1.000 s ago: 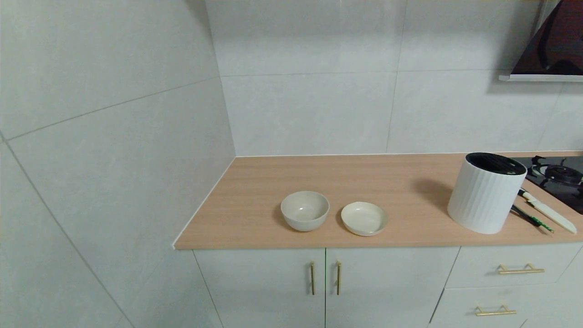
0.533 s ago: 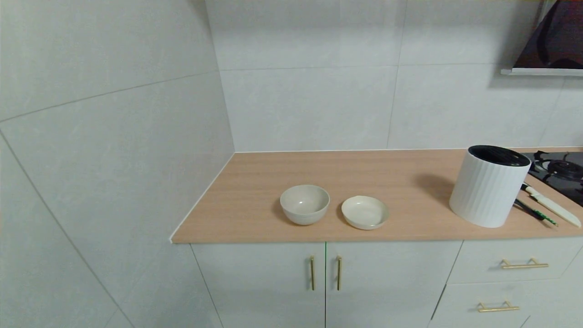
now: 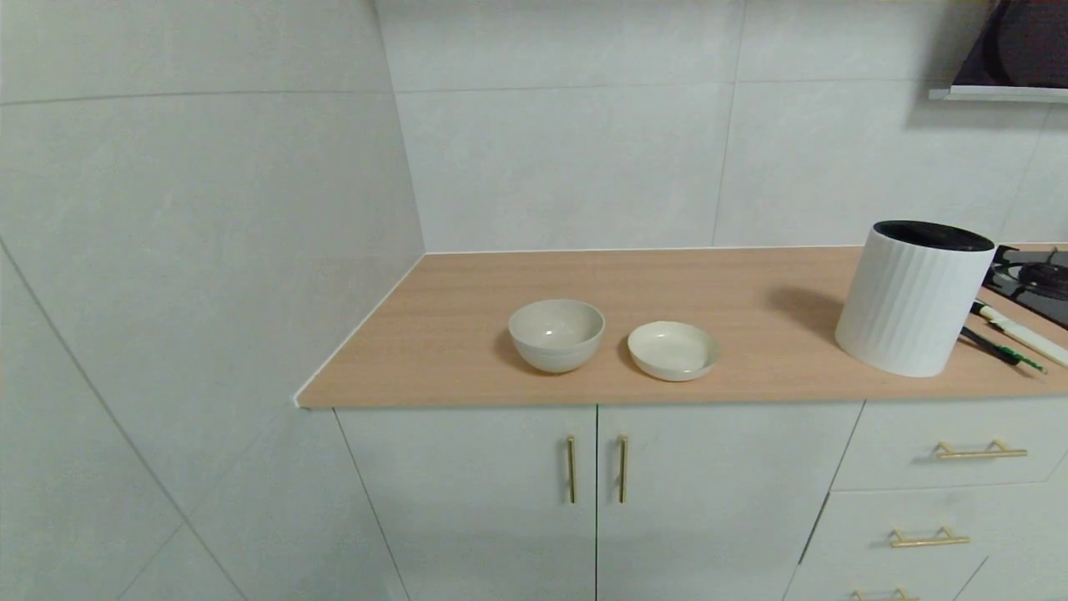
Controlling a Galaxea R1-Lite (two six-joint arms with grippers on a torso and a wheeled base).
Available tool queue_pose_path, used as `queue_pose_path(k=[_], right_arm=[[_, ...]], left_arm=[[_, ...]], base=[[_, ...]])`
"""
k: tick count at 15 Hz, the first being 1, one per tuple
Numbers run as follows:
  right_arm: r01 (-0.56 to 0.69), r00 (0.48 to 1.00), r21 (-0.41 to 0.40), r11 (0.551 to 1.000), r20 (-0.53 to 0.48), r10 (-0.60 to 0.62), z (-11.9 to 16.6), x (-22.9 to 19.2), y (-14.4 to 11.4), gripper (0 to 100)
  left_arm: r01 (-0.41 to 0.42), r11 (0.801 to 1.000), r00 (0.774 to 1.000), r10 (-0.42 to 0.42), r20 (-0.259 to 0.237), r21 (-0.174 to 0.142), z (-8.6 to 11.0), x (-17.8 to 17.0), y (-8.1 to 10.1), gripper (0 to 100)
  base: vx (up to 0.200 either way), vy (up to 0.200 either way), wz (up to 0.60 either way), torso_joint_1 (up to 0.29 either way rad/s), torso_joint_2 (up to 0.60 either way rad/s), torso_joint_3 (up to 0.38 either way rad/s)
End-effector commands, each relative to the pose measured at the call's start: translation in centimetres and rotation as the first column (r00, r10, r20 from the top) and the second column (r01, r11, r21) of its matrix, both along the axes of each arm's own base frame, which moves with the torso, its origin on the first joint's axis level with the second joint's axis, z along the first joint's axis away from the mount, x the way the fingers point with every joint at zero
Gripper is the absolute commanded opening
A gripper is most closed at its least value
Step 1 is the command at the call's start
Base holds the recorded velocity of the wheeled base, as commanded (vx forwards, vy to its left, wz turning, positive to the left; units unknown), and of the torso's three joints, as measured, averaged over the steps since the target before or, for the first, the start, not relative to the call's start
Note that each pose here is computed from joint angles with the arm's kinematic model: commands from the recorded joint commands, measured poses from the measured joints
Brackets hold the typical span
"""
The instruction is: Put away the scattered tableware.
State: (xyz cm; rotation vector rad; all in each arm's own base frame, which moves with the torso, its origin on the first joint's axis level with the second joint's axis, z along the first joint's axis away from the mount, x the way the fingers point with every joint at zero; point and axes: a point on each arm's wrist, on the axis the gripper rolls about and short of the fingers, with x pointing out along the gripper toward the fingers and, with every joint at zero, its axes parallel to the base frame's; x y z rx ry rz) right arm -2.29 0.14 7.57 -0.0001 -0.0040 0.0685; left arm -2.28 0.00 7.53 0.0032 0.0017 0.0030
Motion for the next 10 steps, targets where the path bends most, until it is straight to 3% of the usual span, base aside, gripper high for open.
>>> queue_pose_path(k=[1, 10], right_arm=[[-0.001, 1.0, 0.0, 1.0, -0.001, 0.001, 0.01, 0.01, 0.0, 100], [-0.001, 1.0, 0.0, 1.0, -0.001, 0.001, 0.01, 0.01, 0.0, 100]], left_arm=[[0.0, 1.0, 1.0, 0.0, 0.0, 0.0, 0.0, 0.0, 0.0, 100], [-0.002, 1.0, 1.0, 0.002, 0.0, 0.0, 0.0, 0.0, 0.0, 100]], base=[[0.0, 0.0, 0.0, -0.227, 0.52, 0.29], [0.0, 0.0, 0.0, -0.2, 0.5, 0.293]])
